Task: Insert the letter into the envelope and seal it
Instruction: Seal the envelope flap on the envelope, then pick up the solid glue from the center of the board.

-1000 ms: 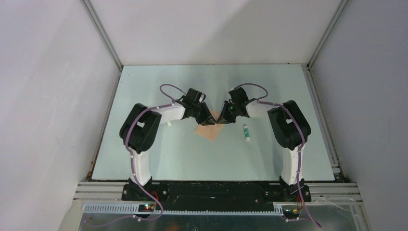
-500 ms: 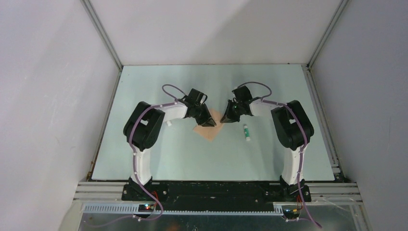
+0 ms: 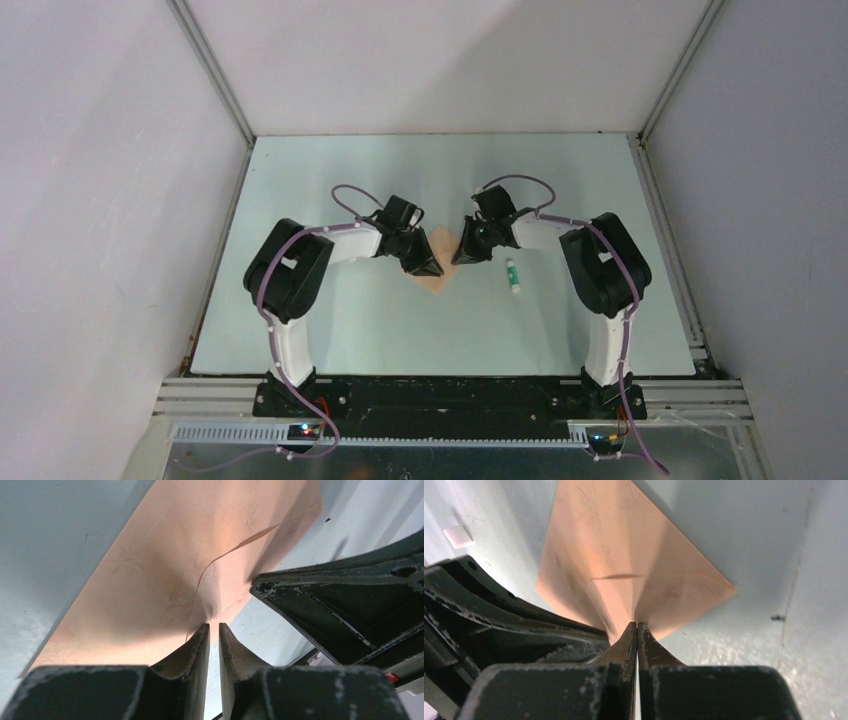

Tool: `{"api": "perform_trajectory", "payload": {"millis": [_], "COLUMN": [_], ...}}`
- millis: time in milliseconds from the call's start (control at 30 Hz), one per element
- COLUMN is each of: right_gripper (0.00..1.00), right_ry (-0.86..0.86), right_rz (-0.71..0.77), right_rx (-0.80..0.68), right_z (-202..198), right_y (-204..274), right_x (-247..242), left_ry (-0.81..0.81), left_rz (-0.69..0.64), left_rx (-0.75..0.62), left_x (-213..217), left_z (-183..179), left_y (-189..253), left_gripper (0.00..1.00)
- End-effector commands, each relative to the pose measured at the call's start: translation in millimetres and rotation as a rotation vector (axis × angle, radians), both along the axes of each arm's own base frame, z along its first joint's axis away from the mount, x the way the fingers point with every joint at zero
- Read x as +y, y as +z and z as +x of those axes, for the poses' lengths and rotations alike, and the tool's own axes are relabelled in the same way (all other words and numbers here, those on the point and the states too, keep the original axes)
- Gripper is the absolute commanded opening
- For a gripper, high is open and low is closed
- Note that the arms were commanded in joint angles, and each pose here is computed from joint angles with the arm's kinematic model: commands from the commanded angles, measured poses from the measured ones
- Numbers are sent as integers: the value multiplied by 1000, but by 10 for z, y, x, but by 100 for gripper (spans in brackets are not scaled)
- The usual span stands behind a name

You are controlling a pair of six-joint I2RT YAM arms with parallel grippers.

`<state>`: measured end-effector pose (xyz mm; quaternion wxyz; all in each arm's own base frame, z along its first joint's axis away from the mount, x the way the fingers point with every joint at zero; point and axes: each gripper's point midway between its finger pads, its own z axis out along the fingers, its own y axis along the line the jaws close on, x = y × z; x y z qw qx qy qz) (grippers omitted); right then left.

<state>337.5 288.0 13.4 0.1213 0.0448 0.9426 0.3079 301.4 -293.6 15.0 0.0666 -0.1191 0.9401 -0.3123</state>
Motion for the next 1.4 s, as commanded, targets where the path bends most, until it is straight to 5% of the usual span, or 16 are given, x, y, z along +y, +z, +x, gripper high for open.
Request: {"api": "perform_trajectory", "payload": {"millis": [0,333,600,767,900,1133,1367], "right_gripper": [0,0,4,55,71,73,64], "right_ry": [-36,-104,-123,-130,-115,-23,23], "right_rz": [-13,-55,-194,-387,-488,-456,-488], "right_rx": [-83,-332,-342,-378,-327,-231,-192], "right_z": [17,175,76,-93,-300,-458,-431], "right_y": [284,1068,1044,1038,851,500,194], "right_x": [-96,-313,-716,-1222,-1564,-1495,-1417], "left_ry": [-56,-68,-52,15,99,183,202], "left_rz": [144,101,69,87,153,272,264], "left_rx": [61,-170,-213,-268,-290,-263,-251], "left_x": [276,316,502,854,1239,1674,1699], "left_z": [-280,-116,-218,-207,-178,-231,-257], "left_y": [-235,681,971,1213,1298,1199,1183], "left_gripper": [21,23,24,26,29,48,55]}}
